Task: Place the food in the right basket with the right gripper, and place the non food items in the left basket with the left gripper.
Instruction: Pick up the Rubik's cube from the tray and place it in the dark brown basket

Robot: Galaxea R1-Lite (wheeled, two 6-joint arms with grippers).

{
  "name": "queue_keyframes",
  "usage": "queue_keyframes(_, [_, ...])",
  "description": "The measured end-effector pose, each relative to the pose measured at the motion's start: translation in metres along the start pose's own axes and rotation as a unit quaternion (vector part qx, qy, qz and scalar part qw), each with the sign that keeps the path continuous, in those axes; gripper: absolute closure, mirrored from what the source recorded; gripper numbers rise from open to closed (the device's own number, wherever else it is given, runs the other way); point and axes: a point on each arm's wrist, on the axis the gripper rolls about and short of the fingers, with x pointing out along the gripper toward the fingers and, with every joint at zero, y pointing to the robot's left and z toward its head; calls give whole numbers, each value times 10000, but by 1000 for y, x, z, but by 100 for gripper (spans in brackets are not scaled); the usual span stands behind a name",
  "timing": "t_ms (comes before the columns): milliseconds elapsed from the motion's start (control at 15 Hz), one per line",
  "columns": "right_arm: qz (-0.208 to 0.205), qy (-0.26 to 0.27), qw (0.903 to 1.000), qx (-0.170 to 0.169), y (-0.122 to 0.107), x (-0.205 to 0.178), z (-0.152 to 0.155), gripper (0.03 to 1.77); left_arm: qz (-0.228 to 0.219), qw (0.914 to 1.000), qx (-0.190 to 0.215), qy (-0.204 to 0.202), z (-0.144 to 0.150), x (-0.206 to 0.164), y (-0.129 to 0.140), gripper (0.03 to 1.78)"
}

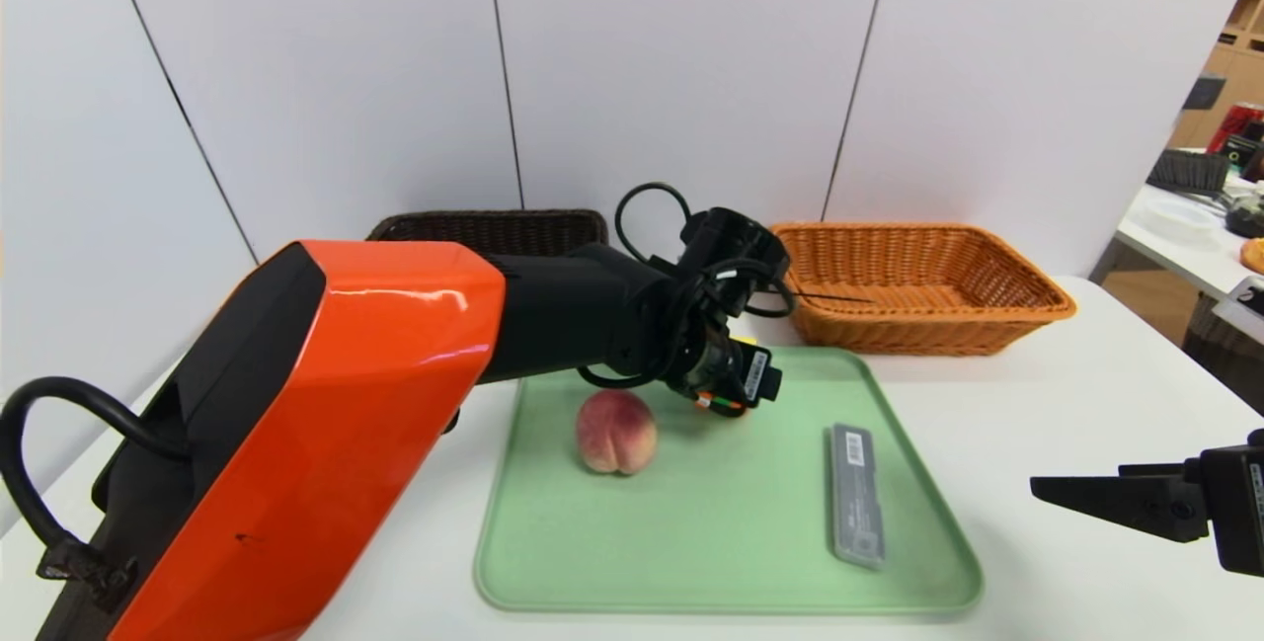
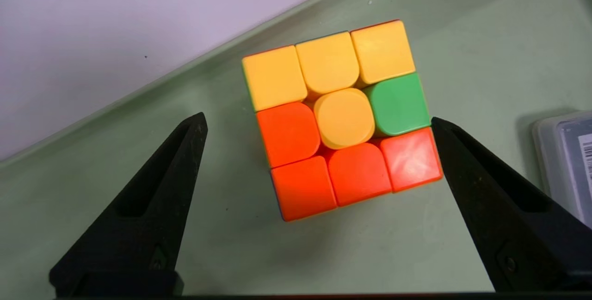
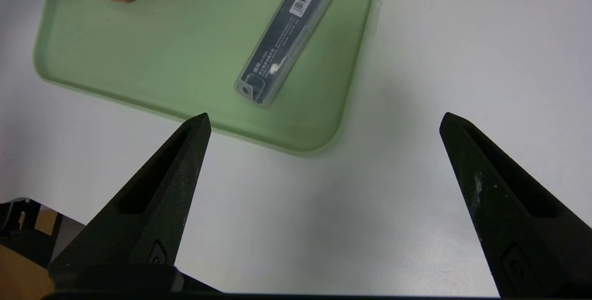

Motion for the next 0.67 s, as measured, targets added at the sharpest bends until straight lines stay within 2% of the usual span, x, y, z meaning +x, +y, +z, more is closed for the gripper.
queue_keyframes(133, [0, -2, 10000, -1, 0, 0, 0, 9, -12, 10000, -8, -9, 0, 0, -1, 12])
queue_keyframes(333, [6, -8, 10000, -9, 0, 0, 0, 9, -12, 10000, -9, -47, 1, 1, 0, 62])
queue_keyframes(467, [2, -6, 10000, -11, 0, 0, 0, 9, -15, 10000, -4, -53, 1, 0, -1, 84])
queue_keyframes(667, [-7, -9, 10000, -9, 0, 0, 0, 9, -19, 10000, -1, -58, 1, 0, -1, 85])
